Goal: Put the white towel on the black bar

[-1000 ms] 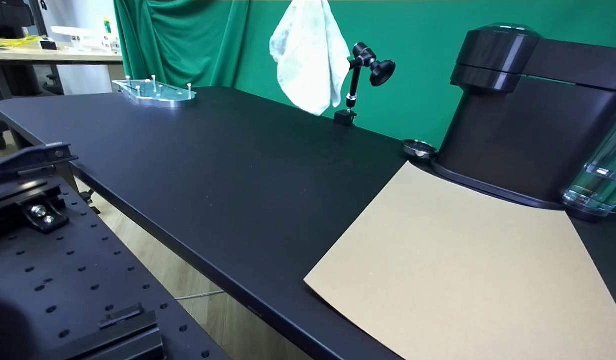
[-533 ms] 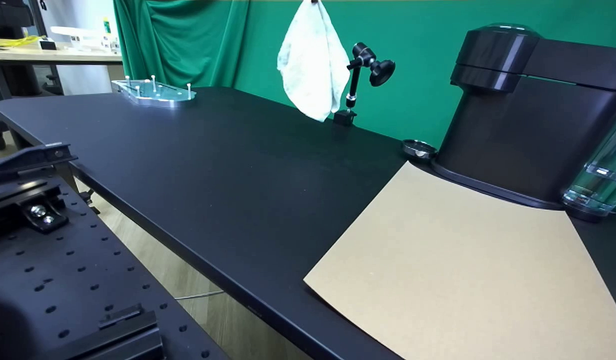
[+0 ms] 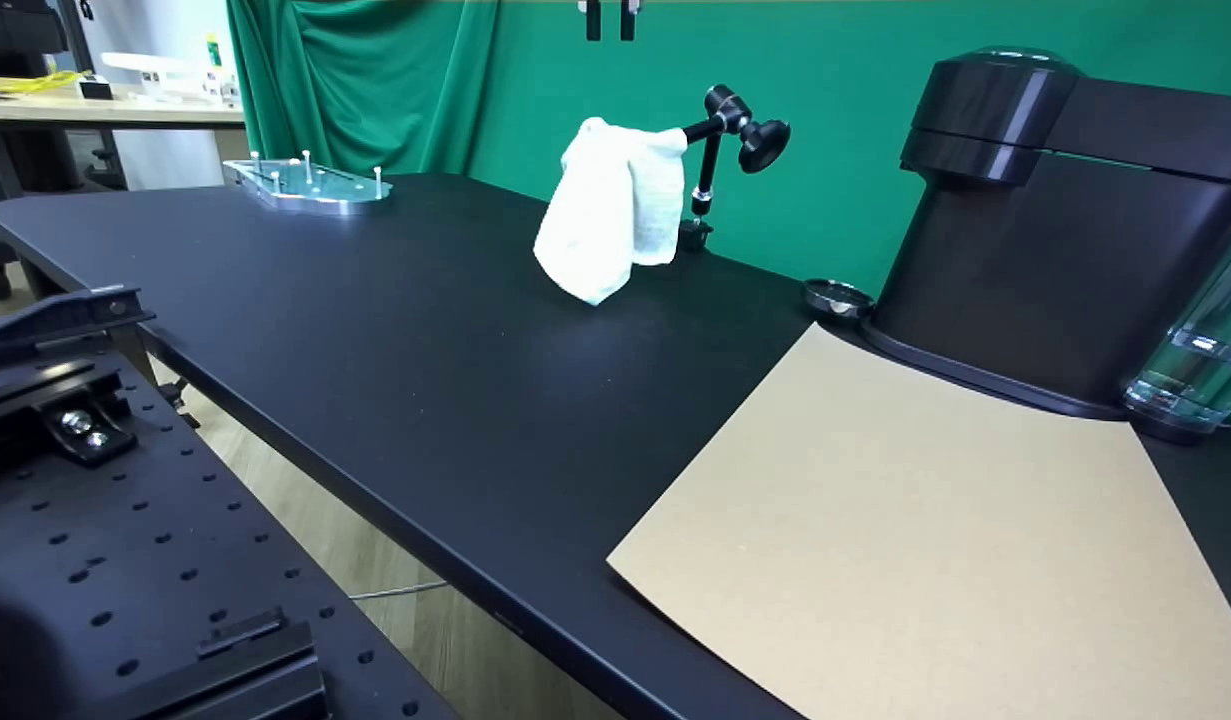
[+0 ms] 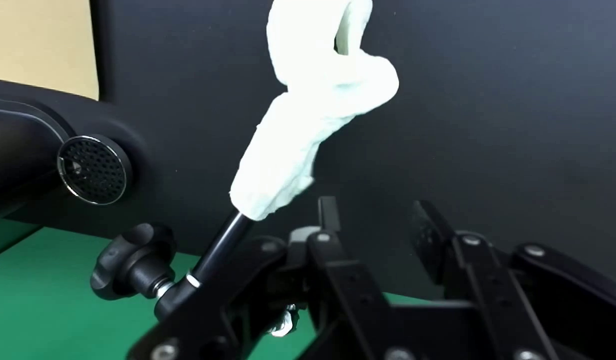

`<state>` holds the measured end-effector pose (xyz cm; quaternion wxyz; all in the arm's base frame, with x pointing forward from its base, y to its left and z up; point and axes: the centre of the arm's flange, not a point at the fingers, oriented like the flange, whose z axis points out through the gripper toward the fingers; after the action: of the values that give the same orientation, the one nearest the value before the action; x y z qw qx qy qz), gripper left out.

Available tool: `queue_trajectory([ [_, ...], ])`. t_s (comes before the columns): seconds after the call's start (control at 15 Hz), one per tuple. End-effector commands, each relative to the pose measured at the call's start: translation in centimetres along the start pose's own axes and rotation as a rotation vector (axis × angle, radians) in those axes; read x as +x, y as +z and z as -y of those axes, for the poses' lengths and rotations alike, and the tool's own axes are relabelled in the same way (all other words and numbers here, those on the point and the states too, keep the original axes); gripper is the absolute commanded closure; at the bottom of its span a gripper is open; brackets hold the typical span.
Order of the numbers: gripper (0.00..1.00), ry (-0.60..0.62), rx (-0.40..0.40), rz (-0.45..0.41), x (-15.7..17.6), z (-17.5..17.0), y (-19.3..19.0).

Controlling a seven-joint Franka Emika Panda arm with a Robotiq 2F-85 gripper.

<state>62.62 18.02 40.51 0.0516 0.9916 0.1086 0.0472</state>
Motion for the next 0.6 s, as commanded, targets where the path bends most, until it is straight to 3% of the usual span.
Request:
queue_trajectory([
  [0.0,0.26,0.015,-0.012,0.026,0.6,0.7,-1.0],
  [0.27,0.02,-0.04,-0.01,0.055,-1.3,0.2,0.6],
  [0.53,0.0,-0.099,0.002,0.052,-4.1,2.0,1.9],
])
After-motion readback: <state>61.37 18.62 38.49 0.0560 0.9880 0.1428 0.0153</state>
